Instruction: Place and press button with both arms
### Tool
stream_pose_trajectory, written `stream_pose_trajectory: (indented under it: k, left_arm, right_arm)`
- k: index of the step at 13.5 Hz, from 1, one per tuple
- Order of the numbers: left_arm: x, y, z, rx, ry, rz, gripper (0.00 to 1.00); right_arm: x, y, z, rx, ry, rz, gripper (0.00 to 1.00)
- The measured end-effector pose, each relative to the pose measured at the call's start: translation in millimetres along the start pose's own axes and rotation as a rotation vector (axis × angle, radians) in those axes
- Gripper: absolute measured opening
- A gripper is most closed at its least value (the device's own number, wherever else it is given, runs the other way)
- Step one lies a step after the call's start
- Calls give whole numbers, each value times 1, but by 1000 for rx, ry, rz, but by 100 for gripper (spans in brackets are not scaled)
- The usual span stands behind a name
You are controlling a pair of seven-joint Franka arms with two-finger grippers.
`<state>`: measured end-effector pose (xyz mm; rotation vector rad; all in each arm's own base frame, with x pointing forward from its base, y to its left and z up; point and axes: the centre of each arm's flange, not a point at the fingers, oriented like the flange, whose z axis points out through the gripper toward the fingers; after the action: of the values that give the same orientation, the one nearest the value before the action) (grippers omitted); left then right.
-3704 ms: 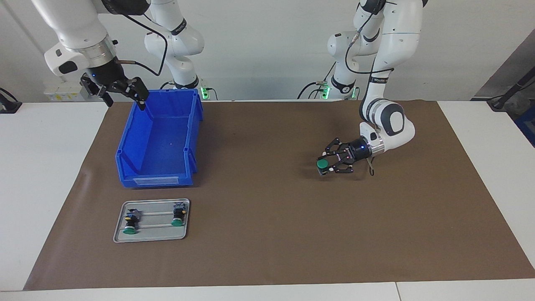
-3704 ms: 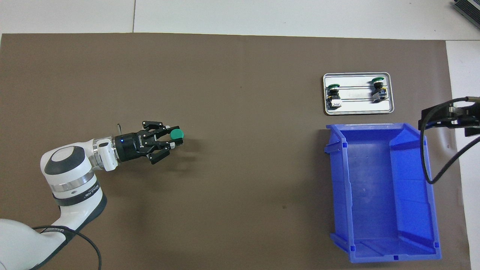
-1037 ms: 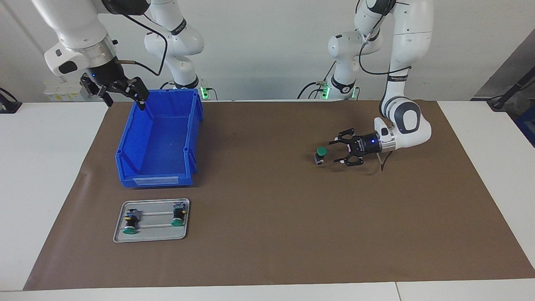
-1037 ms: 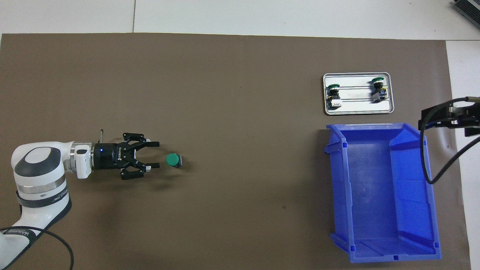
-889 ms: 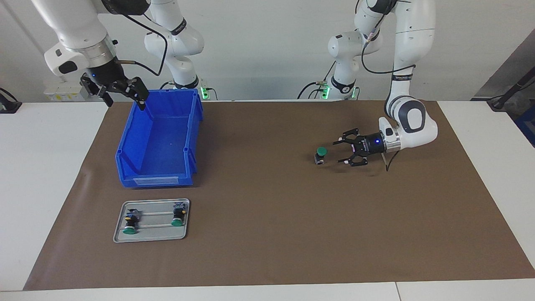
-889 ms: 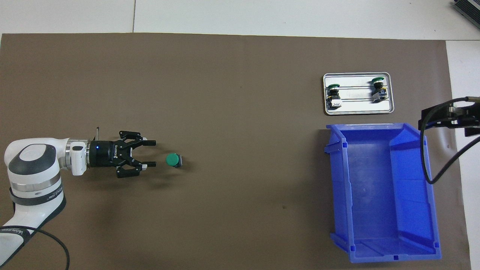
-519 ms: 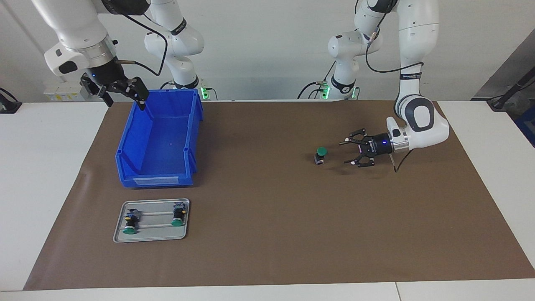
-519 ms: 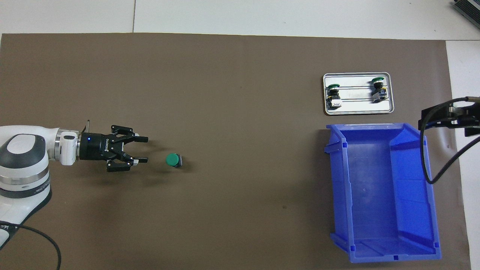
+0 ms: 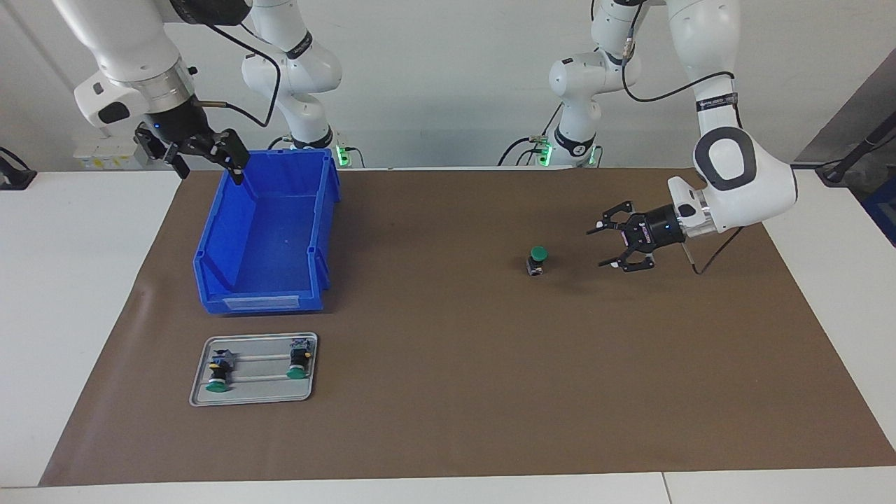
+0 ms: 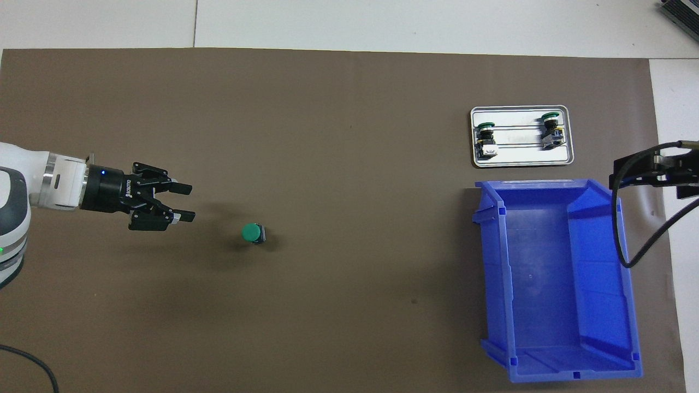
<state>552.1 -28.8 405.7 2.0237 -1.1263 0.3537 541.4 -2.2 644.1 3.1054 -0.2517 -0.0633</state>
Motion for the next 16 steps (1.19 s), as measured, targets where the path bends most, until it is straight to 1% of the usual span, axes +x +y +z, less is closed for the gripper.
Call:
stream_pose_trajectory:
  k: [3, 6, 7, 8, 10, 11, 12, 14, 16]
  left_arm:
    - [34, 26, -10, 65, -106, -89, 72]
    - [66, 47, -10, 137, -195, -176, 74]
    - [77, 55, -8, 168, -229, -210, 74]
    - [89, 64, -5, 210, -270, -250, 75]
    - [113, 86, 3, 297, -334, -313, 76]
    - [124, 98, 9, 342, -357, -348, 76]
    - [132, 108, 14, 378, -365, -402, 76]
    - [139, 119, 20, 442, -356, -552, 76]
    - [144, 126, 30, 501, -375, -618, 75]
  right_arm:
    - [0, 0, 0, 0, 0, 0, 100]
    - [0, 0, 0, 0, 0, 0, 100]
    - [0, 0, 0, 0, 0, 0, 100]
    - [0, 0, 0, 0, 0, 0, 100]
    - [0, 0, 0, 0, 0, 0, 100]
    - [0, 0, 0, 0, 0, 0, 100]
    - [0, 0, 0, 0, 0, 0, 100]
    - [0, 0, 0, 0, 0, 0, 100]
    - [0, 0, 0, 0, 0, 0, 100]
